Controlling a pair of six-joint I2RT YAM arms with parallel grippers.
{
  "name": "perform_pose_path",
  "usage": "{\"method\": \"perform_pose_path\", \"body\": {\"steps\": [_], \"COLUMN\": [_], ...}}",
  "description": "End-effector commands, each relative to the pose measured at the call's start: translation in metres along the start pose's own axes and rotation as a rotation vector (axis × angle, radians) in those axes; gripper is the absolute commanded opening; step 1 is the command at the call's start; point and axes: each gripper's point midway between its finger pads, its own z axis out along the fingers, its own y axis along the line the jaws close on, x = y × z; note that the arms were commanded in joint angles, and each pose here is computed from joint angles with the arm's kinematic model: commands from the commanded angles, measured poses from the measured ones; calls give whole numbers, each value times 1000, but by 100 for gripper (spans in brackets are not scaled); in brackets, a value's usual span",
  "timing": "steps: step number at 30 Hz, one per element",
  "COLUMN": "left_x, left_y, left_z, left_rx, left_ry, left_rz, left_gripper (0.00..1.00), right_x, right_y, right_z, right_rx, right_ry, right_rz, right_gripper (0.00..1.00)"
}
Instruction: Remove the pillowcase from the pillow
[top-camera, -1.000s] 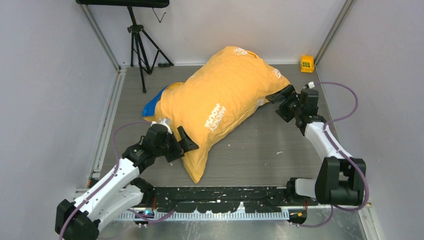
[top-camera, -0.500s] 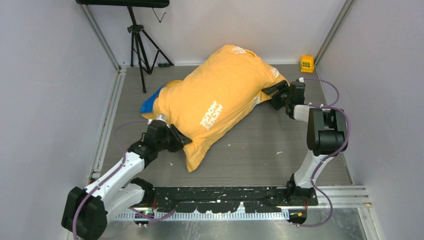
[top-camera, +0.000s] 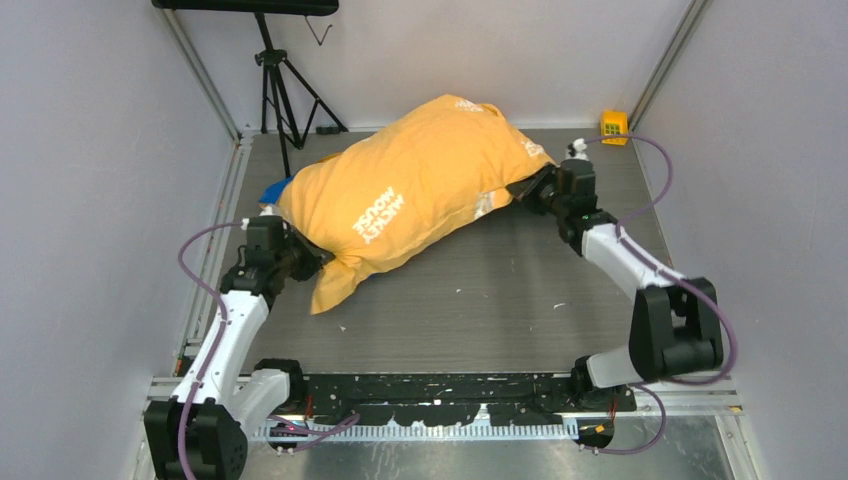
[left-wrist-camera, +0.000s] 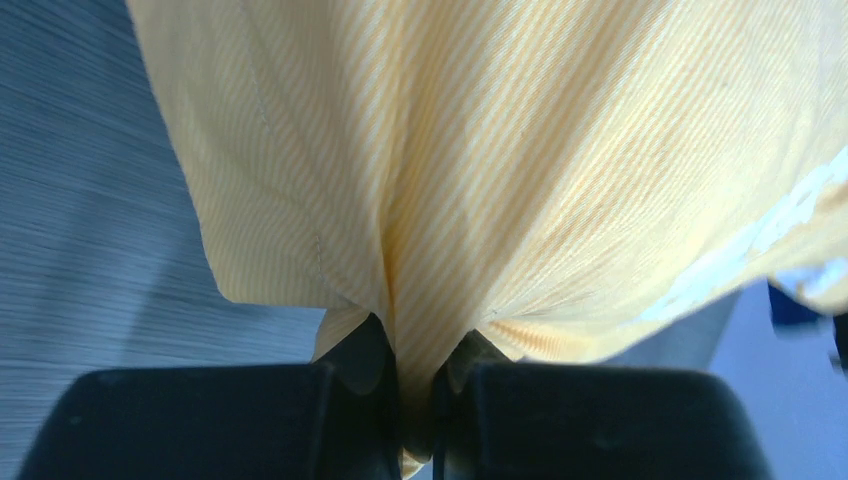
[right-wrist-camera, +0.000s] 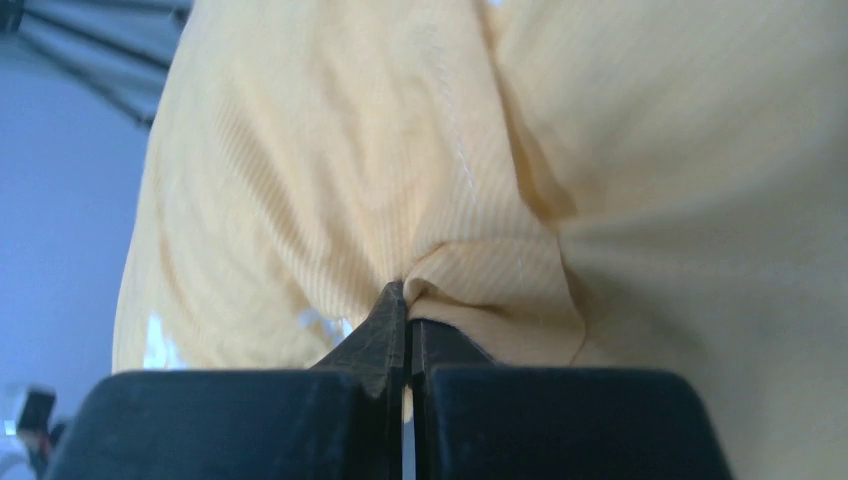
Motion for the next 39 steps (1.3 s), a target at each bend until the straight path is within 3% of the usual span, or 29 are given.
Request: {"method": "perform_pose_path", "body": {"steps": [1,2,3,4,8,11,14,18,21,23,25,29,35,39], "left_x": [-59,-68,-74,-81,-94,-91,-85,-96,-106,-105,-90,-33,28,52], "left_y": [-8,-3,6,9,4,-10,-23,-18,-16,-28,-53,-90,-84,-59], "left_z": [-22,-28,-36,-45,-68,-79,-90,-114,-128,-130,-121,-84,-33,5], "left_rx": [-78,-131,-202,-241,-244,-166,-126,-231,-263,-201,-52,198,277,265], "left_ry": [-188,-218,-243,-267,-327,-324,-316,-416,-469,-461,-385,-106,139,187], "left_rz": [101,100,86,88,147,167,207,284,301,309,331,285,169,30], "left_gripper": [56,84,98,99,100,100,100,100,100,100,98,93,93,94], "right_x": [110,130,147,159,162,131,103,69,41,21,6,-5,7,52], "right_y": [60,79,93,104,101,98,103,98,76,48,21,-22,-64,-56], "right_z": [-43,-55,-66,-77,-101,-112,-123,-126,-123,-122,-119,-115,-96,-66], "right_rx": [-182,-265,-333,-381,-342,-260,-211,-137,-30,88,187,304,396,253], "right_ry": [237,282,323,358,420,342,295,225,153,104,76,72,99,264], "right_rz": [-69,-80,-98,-129,-214,-323,-409,-404,-359,-332,-297,-223,-146,-84], "right_gripper": [0,3,8,14,76,91,92,93,93,93,92,91,90,87]}}
